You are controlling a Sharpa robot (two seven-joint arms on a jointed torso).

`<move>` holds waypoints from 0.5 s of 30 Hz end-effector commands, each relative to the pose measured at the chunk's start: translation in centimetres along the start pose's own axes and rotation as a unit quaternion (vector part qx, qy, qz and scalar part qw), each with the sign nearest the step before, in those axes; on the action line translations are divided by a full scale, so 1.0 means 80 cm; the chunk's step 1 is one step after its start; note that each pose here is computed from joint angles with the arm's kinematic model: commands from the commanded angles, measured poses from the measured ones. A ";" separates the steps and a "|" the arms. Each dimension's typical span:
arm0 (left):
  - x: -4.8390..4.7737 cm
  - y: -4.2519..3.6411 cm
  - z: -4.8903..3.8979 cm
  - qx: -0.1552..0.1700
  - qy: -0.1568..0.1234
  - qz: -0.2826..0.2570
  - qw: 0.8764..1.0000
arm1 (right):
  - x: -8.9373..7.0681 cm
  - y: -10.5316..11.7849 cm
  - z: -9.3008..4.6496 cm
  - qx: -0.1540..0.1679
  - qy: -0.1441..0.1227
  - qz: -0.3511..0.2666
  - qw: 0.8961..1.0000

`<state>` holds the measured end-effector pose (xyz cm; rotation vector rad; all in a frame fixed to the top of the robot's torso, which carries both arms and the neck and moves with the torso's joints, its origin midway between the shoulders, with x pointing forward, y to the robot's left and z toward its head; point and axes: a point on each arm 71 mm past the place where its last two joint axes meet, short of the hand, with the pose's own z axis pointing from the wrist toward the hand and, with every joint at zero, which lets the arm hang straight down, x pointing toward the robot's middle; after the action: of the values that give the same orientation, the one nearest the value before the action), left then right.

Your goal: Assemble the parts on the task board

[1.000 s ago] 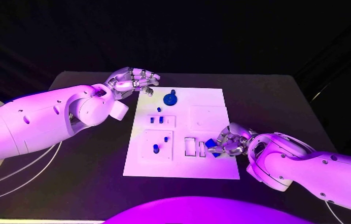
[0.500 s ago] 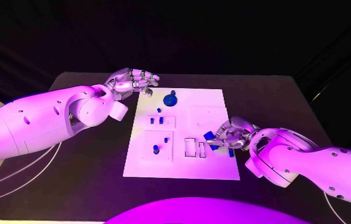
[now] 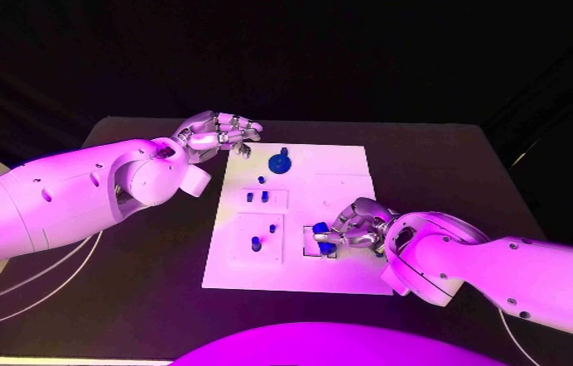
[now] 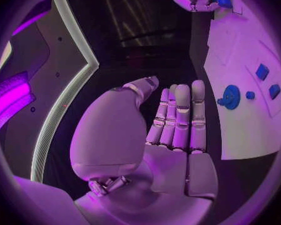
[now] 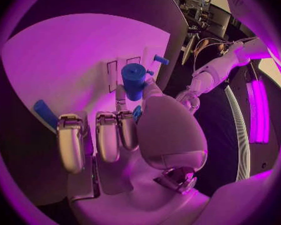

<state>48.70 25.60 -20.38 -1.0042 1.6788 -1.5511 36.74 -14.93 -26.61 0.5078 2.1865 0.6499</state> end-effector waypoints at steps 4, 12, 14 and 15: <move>0.003 -0.0007 0.001 0.001 0.009 -0.007 1.000 | 0.008 0.007 0.007 -0.005 0.011 -0.016 1.000; 0.003 -0.0006 0.001 0.001 0.009 -0.007 1.000 | 0.008 0.011 0.017 -0.005 -0.002 -0.028 1.000; 0.003 -0.0006 0.001 0.000 0.009 -0.007 1.000 | 0.009 0.012 0.018 -0.006 -0.001 -0.031 1.000; 0.003 -0.0006 0.001 0.000 0.009 -0.007 1.000 | 0.010 0.013 0.019 -0.006 0.001 -0.032 0.999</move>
<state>48.69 25.59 -20.41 -1.0063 1.6827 -1.5503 37.59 -13.37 -27.29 0.4672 2.1892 0.6361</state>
